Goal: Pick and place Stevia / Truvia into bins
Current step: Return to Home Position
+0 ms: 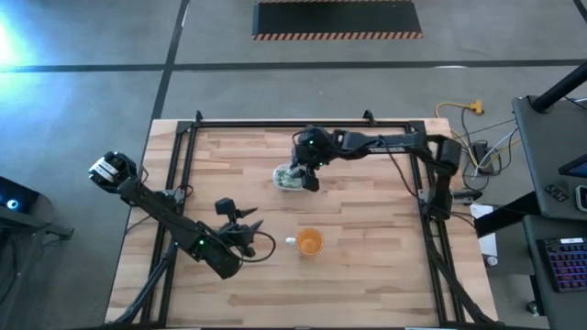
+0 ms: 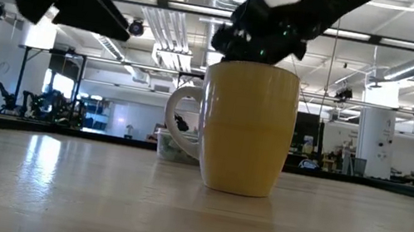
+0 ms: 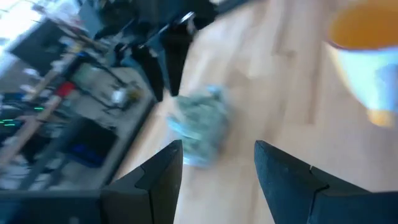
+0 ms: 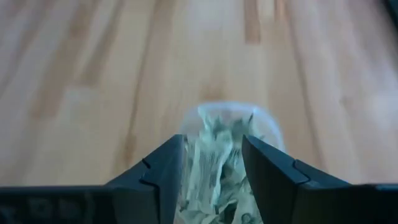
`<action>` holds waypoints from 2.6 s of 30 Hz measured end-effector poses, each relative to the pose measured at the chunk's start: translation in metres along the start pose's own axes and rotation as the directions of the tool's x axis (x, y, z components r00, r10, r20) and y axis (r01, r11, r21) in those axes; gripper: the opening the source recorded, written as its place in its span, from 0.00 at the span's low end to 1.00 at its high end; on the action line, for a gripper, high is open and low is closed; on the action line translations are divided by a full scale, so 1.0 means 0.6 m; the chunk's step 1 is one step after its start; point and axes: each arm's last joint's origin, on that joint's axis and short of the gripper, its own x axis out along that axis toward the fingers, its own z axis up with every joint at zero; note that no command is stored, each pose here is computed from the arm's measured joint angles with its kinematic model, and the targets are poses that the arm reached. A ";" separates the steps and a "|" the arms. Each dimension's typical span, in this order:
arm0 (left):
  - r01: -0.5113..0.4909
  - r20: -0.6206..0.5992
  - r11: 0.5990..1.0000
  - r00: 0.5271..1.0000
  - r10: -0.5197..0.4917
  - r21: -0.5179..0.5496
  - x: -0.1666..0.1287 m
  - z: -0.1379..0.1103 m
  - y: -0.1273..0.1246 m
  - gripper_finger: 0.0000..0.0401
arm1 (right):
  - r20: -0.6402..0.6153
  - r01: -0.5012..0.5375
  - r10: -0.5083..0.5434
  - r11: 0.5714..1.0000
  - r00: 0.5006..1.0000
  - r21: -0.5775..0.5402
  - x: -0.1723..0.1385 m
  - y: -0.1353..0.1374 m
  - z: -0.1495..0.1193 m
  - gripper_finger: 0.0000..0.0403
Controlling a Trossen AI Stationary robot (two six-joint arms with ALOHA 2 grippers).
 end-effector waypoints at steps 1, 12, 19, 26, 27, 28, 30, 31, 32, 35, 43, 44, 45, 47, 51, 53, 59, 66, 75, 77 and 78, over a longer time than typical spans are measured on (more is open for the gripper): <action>-0.031 0.014 1.000 0.999 0.031 -0.004 0.000 0.002 0.002 0.46 | 0.022 0.002 -0.002 1.000 1.000 -0.008 -0.013 0.005 0.009 0.39; -0.309 0.119 0.943 0.939 0.323 -0.119 -0.024 -0.002 0.082 0.46 | 0.168 0.035 -0.006 0.984 0.986 -0.174 -0.149 0.063 0.040 0.38; -0.062 0.188 0.981 0.977 0.097 -0.183 -0.028 0.052 0.094 0.46 | 0.217 0.057 -0.015 0.980 0.976 -0.189 -0.187 0.082 0.012 0.36; 0.228 0.583 0.972 0.783 -0.216 0.053 -0.042 0.123 0.095 0.46 | 0.270 0.073 -0.020 0.980 0.963 -0.186 -0.214 0.096 -0.012 0.35; 0.191 0.600 0.980 0.777 -0.189 0.062 -0.041 0.127 0.101 0.46 | 0.282 0.075 -0.018 0.979 0.959 -0.191 -0.219 0.100 -0.014 0.36; 0.151 0.608 0.986 0.776 -0.165 0.074 -0.039 0.130 0.109 0.46 | 0.294 0.079 -0.019 0.978 0.956 -0.195 -0.226 0.103 -0.015 0.36; 0.088 0.612 0.993 0.782 -0.116 0.076 -0.028 0.134 0.127 0.46 | 0.319 0.083 -0.014 0.976 0.948 -0.203 -0.239 0.111 -0.018 0.36; 0.066 0.612 0.996 0.785 -0.094 0.068 -0.022 0.136 0.139 0.46 | 0.341 0.090 -0.014 0.974 0.940 -0.209 -0.247 0.115 -0.018 0.36; 0.051 0.617 0.997 0.783 -0.073 0.053 -0.016 0.137 0.153 0.46 | 0.364 0.099 -0.015 0.972 0.931 -0.214 -0.254 0.118 -0.020 0.36; 0.076 0.656 0.996 0.750 -0.083 0.040 0.008 0.139 0.194 0.46 | 0.444 0.127 -0.010 0.964 0.896 -0.234 -0.282 0.131 -0.023 0.35; 0.236 0.648 0.972 0.738 -0.187 0.011 0.071 0.111 0.279 0.46 | 0.569 0.159 -0.004 0.962 0.822 -0.223 -0.332 0.157 -0.071 0.33; 0.246 0.640 0.969 0.744 -0.191 0.004 0.078 0.107 0.287 0.46 | 0.583 0.161 -0.004 0.962 0.813 -0.218 -0.335 0.159 -0.079 0.33; 0.256 0.634 0.967 0.748 -0.199 0.001 0.084 0.103 0.292 0.46 | 0.596 0.163 -0.003 0.963 0.803 -0.214 -0.338 0.162 -0.088 0.34; 0.274 0.628 0.962 0.749 -0.210 -0.005 0.094 0.094 0.301 0.46 | 0.623 0.164 -0.001 0.965 0.782 -0.204 -0.340 0.166 -0.106 0.34; 0.270 0.594 0.962 0.781 -0.194 -0.040 0.110 0.065 0.312 0.46 | 0.662 0.158 0.000 0.971 0.749 -0.178 -0.338 0.172 -0.146 0.34; 0.266 0.574 0.961 0.799 -0.179 -0.070 0.113 0.045 0.315 0.46 | 0.673 0.148 0.000 0.975 0.740 -0.164 -0.334 0.174 -0.168 0.34; 0.288 0.599 0.950 0.784 -0.164 -0.116 0.086 -0.013 0.308 0.46 | 0.699 0.126 0.002 0.983 0.715 -0.131 -0.322 0.181 -0.224 0.33; 0.330 0.645 0.923 0.753 -0.132 -0.196 0.049 -0.085 0.295 0.46 | 0.748 0.104 0.008 0.989 0.664 -0.103 -0.310 0.184 -0.267 0.33; 0.380 0.695 0.884 0.713 -0.093 -0.271 0.033 -0.148 0.276 0.46 | 0.751 0.055 0.008 0.997 0.660 -0.058 -0.293 0.183 -0.293 0.32; 0.394 0.694 0.875 0.713 -0.097 -0.283 0.033 -0.156 0.272 0.46 | 0.751 0.042 0.006 0.998 0.660 -0.045 -0.293 0.183 -0.294 0.31; 0.399 0.693 0.871 0.714 -0.099 -0.286 0.033 -0.160 0.270 0.46 | 0.752 0.033 0.006 0.999 0.660 -0.037 -0.293 0.183 -0.294 0.31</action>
